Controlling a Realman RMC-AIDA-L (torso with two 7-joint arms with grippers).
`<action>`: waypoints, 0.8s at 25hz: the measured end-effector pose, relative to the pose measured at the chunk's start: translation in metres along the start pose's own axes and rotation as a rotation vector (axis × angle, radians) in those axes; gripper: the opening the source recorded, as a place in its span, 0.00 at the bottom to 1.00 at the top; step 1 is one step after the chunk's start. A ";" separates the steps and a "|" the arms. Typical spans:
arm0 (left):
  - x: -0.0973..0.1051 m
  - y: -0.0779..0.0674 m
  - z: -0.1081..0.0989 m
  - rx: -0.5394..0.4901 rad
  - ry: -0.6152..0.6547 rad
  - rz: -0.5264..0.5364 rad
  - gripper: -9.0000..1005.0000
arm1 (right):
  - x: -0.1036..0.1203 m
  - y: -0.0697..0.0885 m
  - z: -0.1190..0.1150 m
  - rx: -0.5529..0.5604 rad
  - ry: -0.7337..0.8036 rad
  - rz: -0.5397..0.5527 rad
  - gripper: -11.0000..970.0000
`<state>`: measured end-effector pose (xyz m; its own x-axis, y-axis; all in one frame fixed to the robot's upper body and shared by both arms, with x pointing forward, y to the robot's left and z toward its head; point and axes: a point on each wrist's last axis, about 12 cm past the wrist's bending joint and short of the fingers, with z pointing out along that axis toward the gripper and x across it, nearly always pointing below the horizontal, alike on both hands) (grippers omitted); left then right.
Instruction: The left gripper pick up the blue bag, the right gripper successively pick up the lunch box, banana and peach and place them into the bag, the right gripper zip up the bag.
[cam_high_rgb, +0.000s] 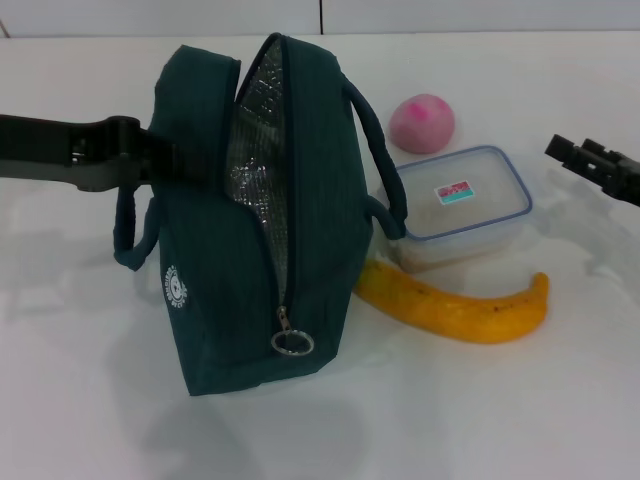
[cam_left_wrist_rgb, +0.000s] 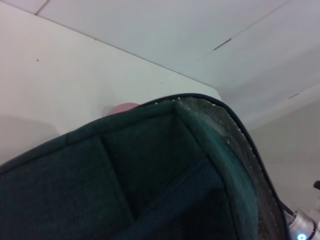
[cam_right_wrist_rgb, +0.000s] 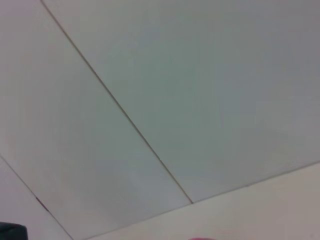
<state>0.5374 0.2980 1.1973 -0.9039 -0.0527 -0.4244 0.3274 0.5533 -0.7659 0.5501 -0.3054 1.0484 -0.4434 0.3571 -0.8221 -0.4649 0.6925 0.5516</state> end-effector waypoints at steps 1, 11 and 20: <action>0.000 0.000 0.000 0.001 0.002 0.001 0.04 | 0.001 0.000 0.002 0.003 0.005 0.012 0.84; -0.001 -0.003 0.004 0.019 0.005 0.009 0.04 | 0.012 0.008 0.020 -0.009 0.061 0.115 0.84; 0.000 0.000 0.005 0.011 -0.005 0.001 0.04 | 0.021 0.014 0.031 -0.015 0.094 0.170 0.84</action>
<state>0.5383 0.2941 1.1951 -0.9023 -0.0559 -0.4274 0.3313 0.5445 -0.7706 0.5578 -0.2686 1.0346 -0.5856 0.4080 -0.7004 -0.3879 0.6176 0.6842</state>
